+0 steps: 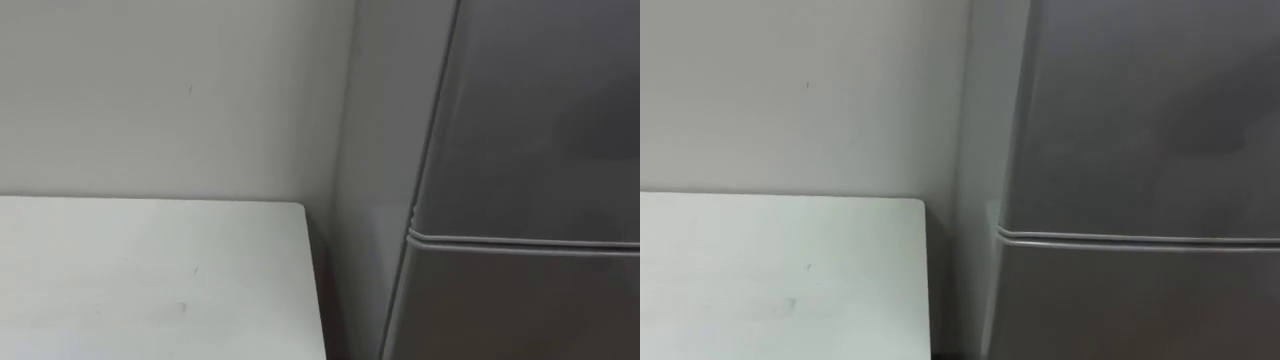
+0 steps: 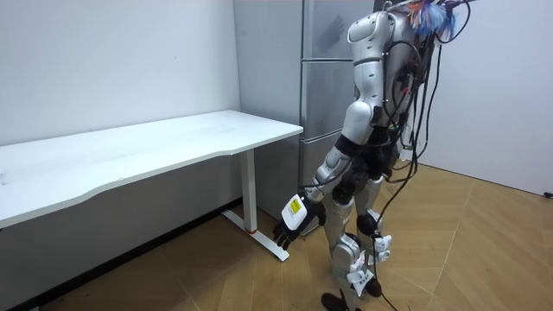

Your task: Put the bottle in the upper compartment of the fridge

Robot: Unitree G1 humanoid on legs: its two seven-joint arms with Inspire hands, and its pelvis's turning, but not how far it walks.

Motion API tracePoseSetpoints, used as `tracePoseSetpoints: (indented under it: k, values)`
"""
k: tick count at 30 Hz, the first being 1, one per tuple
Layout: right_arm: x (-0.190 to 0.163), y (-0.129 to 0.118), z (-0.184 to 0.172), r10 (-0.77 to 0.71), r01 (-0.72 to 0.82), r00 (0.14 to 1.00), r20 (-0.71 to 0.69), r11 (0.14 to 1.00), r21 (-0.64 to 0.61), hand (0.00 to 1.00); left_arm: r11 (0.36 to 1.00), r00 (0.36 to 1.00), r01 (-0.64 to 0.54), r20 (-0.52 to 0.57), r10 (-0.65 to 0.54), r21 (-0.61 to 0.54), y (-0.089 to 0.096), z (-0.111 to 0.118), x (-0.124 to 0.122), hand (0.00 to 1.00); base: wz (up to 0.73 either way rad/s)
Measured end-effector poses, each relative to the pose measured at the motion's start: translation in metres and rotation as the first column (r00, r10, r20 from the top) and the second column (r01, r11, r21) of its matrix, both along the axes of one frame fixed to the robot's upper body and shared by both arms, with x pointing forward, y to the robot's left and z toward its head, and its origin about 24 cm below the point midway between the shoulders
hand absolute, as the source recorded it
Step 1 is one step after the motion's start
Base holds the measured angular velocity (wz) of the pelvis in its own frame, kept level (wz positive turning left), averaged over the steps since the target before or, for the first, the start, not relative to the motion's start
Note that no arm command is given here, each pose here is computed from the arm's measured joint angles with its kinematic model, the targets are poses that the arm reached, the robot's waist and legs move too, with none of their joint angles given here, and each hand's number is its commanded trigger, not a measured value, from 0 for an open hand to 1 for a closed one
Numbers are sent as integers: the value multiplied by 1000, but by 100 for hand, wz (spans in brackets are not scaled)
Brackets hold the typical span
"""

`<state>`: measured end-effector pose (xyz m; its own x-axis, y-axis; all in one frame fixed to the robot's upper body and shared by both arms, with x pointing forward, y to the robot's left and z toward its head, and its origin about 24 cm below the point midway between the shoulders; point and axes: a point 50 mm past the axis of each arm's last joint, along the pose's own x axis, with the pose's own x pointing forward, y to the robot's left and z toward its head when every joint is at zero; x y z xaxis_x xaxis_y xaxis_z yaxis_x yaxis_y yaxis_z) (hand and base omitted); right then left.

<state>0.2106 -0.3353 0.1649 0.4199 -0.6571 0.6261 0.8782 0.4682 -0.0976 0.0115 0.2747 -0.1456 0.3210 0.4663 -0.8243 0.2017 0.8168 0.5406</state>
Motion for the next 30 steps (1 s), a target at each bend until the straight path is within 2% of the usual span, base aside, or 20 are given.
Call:
tracePoseSetpoints:
  k: [3,10,15,22,26,28,30]
  values:
    - [-12,-13,-14,-65,66,996,-67,998,13,0,1000,1000,-21,6,21,11,3,2,-3,0,0]
    - [-25,-22,-33,-120,130,986,-120,988,83,0,998,999,-45,-2,45,38,6,3,-9,0,-1]
    - [-46,-27,-75,-179,226,952,-250,959,173,0,998,999,-47,0,47,33,4,2,-8,0,1]
    - [-64,-33,-112,-209,319,916,-343,897,306,0,998,998,-57,14,56,23,2,2,-6,0,-4]
    - [-81,-37,-138,-208,382,901,-381,797,468,0,996,996,-83,17,83,22,2,2,-9,0,-2]
    - [-90,-38,-159,-202,432,880,-429,716,548,0,996,996,-92,14,92,20,1,1,-10,0,2]
    - [-104,-34,-186,-194,481,866,-461,576,661,0,993,993,-121,9,121,12,1,1,-15,0,5]
